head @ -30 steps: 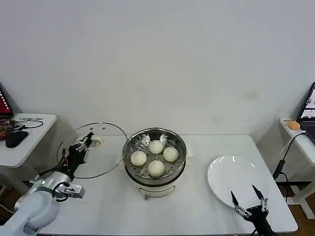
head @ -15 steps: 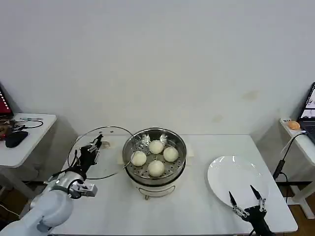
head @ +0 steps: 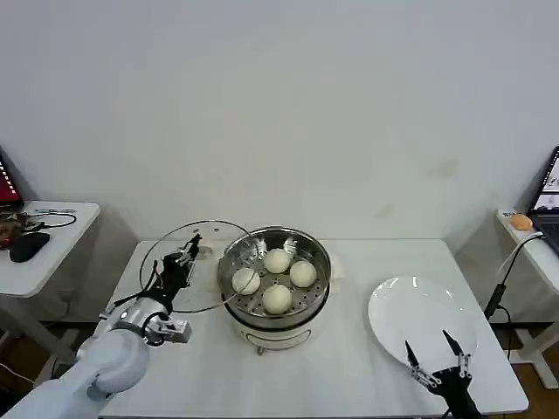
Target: Take steamed baozi put them in steamer then cover it.
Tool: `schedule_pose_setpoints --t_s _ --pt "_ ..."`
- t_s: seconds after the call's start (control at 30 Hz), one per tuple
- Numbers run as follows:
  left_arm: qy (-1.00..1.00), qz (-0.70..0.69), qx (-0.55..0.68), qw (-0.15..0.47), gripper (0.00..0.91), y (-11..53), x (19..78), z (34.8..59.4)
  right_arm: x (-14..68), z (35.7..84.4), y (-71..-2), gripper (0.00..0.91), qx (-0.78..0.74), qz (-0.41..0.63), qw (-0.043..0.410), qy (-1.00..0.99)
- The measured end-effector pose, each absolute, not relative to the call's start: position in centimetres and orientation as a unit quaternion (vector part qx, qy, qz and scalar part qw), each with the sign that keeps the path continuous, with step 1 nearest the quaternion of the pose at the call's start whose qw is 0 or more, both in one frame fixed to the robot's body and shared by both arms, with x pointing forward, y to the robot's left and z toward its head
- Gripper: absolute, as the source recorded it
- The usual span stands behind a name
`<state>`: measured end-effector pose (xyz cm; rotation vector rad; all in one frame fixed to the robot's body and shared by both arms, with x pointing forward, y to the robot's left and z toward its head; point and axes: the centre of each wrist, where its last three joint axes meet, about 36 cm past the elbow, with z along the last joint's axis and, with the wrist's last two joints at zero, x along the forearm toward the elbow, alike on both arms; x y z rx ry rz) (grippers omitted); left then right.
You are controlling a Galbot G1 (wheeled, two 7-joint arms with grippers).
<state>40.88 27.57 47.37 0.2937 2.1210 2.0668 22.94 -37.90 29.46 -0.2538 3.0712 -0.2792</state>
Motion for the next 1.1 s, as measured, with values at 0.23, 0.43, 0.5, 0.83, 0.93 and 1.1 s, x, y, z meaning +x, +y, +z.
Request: schedule_pose_setpoints --t_s 0.23,0.43,0.5,0.83,0.93,1.1 --pt "0.707 0.693 0.104 0.099 0.0 26.5 41.4 47.8 23.1 29.5 -38.0 0.907 -0.081 -0.091 0.025 0.992" --pt "0.703 0.694 0.113 0.106 0.0 25.9 41.6 48.0 23.1 29.4 -37.9 0.907 -0.08 -0.09 0.025 0.992" --pt "0.703 0.692 0.118 0.109 0.0 25.5 41.6 48.0 23.1 29.4 -37.9 0.907 -0.08 -0.09 0.025 0.992" --pt "0.707 0.686 0.133 0.108 0.0 23.7 42.1 47.5 23.0 29.4 -37.9 0.907 -0.077 -0.093 0.023 0.992" --pt "0.708 0.685 0.137 0.106 0.0 23.2 42.3 47.3 23.1 29.4 -37.8 0.907 -0.076 -0.093 0.023 0.992" --pt "0.709 0.682 0.143 0.106 0.0 22.3 42.6 47.0 23.0 29.3 -37.6 0.907 -0.077 -0.092 0.023 0.993"
